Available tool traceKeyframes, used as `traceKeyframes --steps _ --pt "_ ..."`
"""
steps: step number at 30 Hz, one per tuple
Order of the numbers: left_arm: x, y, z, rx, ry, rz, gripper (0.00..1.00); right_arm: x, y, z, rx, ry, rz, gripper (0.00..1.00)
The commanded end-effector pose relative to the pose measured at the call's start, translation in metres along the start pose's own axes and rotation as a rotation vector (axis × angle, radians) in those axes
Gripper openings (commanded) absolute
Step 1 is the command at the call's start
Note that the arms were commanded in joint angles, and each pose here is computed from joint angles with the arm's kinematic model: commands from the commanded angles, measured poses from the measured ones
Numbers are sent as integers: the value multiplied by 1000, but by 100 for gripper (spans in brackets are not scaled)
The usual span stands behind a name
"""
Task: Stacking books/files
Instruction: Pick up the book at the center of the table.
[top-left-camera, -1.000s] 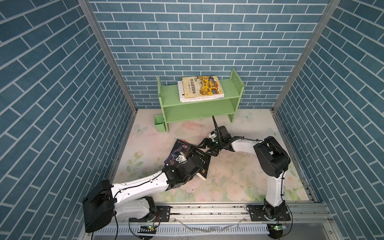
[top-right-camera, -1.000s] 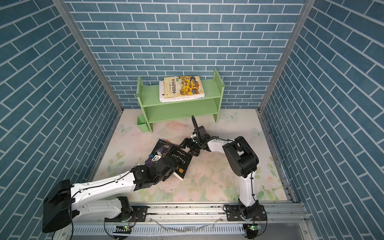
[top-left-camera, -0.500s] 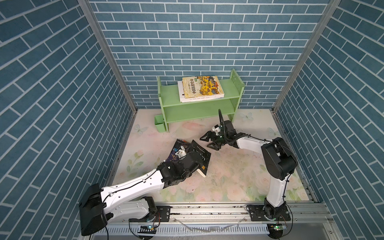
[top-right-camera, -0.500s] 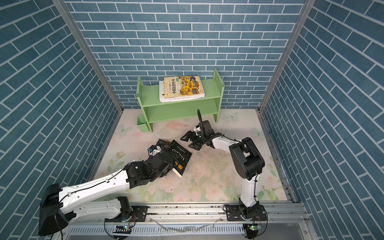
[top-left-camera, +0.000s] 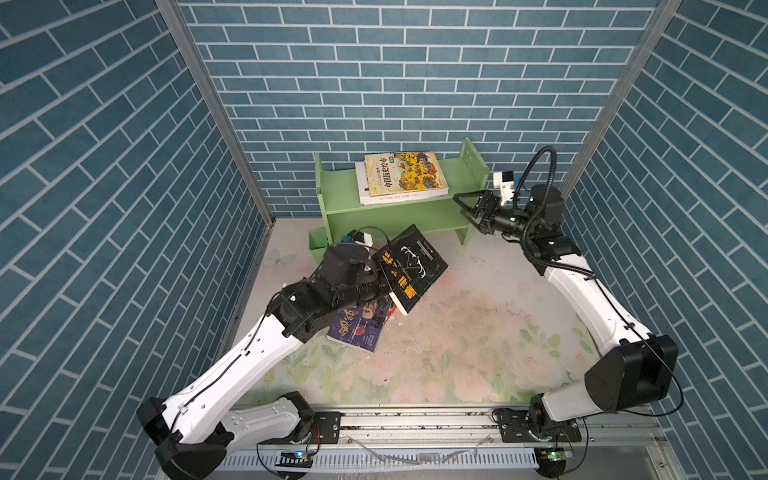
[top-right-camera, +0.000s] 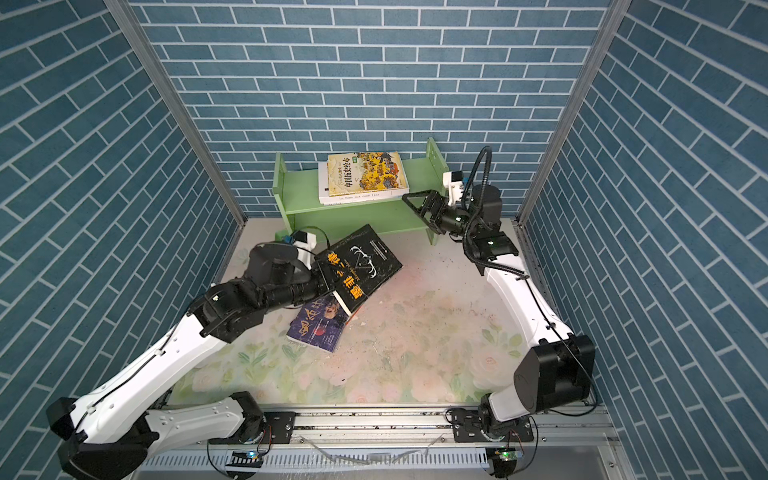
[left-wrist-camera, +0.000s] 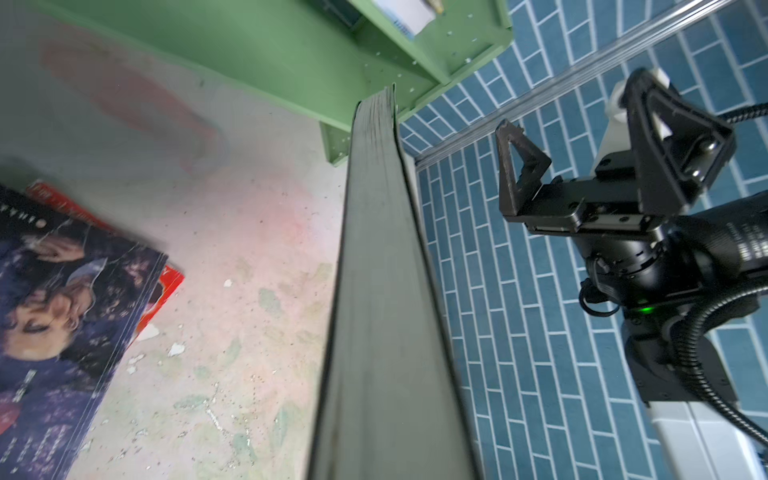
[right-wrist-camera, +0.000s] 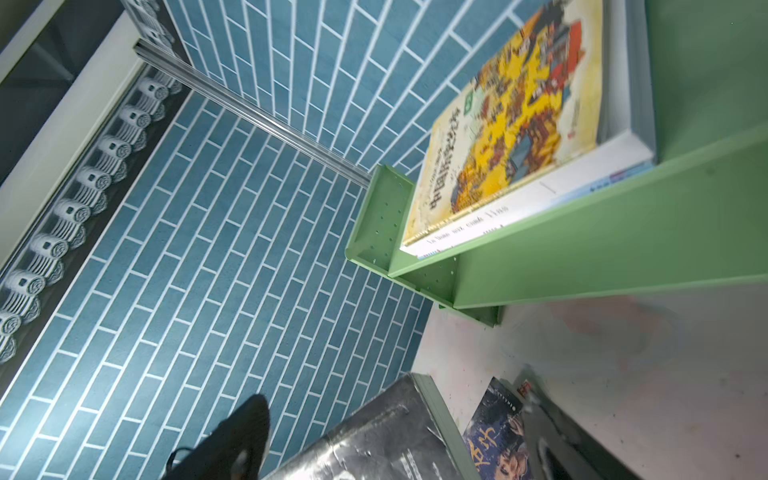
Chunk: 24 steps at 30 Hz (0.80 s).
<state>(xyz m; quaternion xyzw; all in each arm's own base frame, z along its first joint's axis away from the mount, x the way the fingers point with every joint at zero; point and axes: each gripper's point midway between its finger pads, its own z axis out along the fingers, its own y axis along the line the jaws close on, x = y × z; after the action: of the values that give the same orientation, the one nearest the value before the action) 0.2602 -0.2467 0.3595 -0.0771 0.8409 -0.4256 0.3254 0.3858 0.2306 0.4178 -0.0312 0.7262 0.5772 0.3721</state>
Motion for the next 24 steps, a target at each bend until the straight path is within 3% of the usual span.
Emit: traceKeyframes --steps 1,7,13,24 --pt "-29 -45 -17 194 10 117 0 1 18 -17 -3 33 -98 98" --pt "-95 -83 -18 374 -47 140 0 -3 34 -23 -44 45 -121 99" --pt "-149 -121 1 632 -8 88 0 -6 46 -22 -83 51 -129 98" --pt "-175 -124 32 690 61 53 0 -15 36 -12 -80 34 -93 99"
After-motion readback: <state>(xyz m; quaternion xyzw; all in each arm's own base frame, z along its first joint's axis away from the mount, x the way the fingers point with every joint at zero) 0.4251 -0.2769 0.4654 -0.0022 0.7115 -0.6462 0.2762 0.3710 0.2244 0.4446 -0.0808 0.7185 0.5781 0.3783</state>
